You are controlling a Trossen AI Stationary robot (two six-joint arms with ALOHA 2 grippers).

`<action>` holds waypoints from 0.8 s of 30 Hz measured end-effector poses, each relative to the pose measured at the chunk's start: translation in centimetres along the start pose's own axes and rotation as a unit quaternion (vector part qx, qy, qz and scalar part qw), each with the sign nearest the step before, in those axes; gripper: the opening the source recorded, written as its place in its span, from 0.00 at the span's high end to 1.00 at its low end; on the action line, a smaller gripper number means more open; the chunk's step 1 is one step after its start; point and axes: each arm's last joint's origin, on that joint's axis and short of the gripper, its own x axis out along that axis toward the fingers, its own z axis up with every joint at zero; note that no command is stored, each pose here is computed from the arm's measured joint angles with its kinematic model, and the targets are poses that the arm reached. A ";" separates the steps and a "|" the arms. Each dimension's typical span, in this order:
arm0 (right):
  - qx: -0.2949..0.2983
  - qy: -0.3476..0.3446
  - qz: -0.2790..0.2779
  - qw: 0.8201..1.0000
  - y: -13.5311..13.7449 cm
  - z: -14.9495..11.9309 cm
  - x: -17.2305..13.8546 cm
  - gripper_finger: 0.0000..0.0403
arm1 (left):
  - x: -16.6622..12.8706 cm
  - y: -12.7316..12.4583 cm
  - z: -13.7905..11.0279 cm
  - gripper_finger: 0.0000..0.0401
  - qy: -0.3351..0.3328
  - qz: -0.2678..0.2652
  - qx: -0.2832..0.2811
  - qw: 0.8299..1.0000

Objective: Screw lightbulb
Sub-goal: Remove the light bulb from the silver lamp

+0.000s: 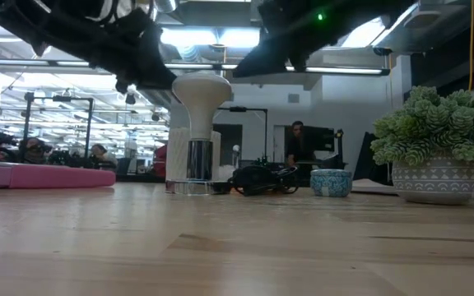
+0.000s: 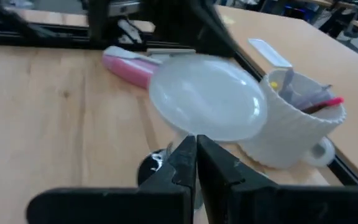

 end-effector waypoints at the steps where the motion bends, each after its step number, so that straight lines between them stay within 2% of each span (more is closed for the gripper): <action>1: 0.002 0.000 -0.006 1.000 -0.2 -0.2 0.3 0.95 | 0.1 -0.1 -0.2 1.00 0.003 0.001 -0.001 1.000; 10: 0.014 0.016 -0.025 0.999 -1.7 -1.7 1.9 0.95 | 0.2 -0.8 -0.8 1.00 0.014 -0.010 -0.002 1.000; 17: 0.020 0.009 -0.016 1.000 -1.8 -2.2 2.8 0.95 | -0.1 -1.3 -0.9 1.00 0.014 -0.018 -0.008 1.000; 24: 0.022 0.016 -0.033 0.999 -2.4 -2.6 3.3 0.95 | -0.6 -2.0 -1.1 1.00 0.019 -0.041 -0.019 0.999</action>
